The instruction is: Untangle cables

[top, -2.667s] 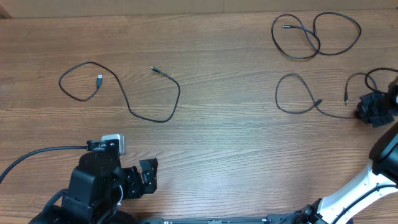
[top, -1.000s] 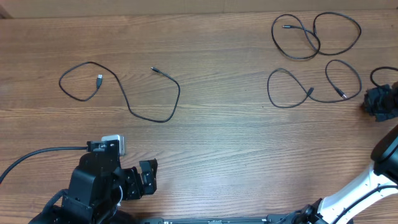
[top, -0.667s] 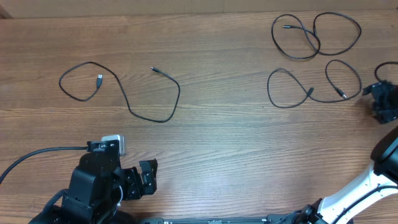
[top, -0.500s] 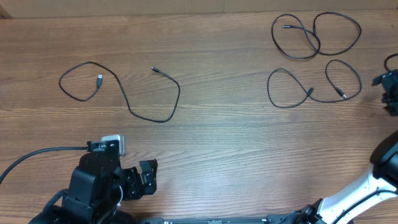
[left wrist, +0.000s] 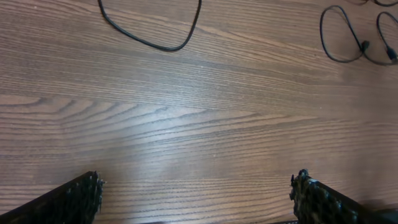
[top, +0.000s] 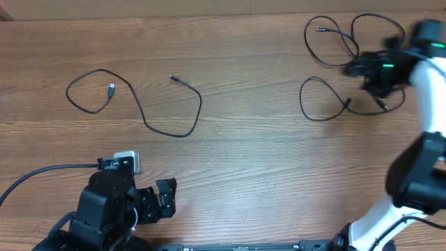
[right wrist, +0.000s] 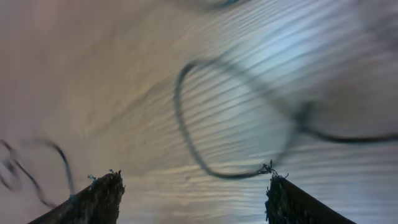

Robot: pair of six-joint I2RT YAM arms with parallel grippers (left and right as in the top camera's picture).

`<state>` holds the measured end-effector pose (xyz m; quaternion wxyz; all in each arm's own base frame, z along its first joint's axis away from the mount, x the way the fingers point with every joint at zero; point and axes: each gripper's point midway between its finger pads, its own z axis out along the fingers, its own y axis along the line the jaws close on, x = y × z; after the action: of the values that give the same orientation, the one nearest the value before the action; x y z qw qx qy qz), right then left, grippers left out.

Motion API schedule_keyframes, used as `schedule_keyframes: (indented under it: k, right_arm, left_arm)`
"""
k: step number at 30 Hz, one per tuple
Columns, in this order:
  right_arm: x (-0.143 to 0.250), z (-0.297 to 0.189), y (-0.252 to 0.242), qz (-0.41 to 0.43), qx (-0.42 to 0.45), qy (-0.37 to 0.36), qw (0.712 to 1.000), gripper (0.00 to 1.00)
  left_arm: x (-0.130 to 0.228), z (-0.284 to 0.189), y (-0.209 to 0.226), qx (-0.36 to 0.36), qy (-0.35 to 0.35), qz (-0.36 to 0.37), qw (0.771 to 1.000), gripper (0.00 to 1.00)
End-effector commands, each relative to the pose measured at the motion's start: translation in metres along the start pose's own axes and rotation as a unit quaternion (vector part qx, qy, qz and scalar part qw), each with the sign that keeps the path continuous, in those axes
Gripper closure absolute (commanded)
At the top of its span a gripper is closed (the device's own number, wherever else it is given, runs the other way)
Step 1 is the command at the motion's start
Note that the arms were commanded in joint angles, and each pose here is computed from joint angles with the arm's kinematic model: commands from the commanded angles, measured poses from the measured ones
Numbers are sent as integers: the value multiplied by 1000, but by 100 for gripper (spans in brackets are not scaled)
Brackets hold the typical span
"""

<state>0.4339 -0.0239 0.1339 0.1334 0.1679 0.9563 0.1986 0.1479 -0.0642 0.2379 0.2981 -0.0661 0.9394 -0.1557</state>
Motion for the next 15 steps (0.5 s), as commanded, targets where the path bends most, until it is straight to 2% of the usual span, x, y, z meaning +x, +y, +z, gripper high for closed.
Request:
schedule_keyframes:
  k: [1,7,9,15]
  right_arm:
    - [13,23,10,-67,69,9,995,25]
    - [33,54,23,-108,164,-2,981,33]
    - [40,63,28,-119,160,4,980,36]
    - [52,88,28,-137,153,3,979,33]
  left_arm:
    - [1,1,2,-4,-1,0,1000,0]
    - [3,1,2,-5,3,-1,1000,1]
    - [4,1,3,-6,4,0,1000,1]
    - [1,1,2,-5,0,0,1000,0]
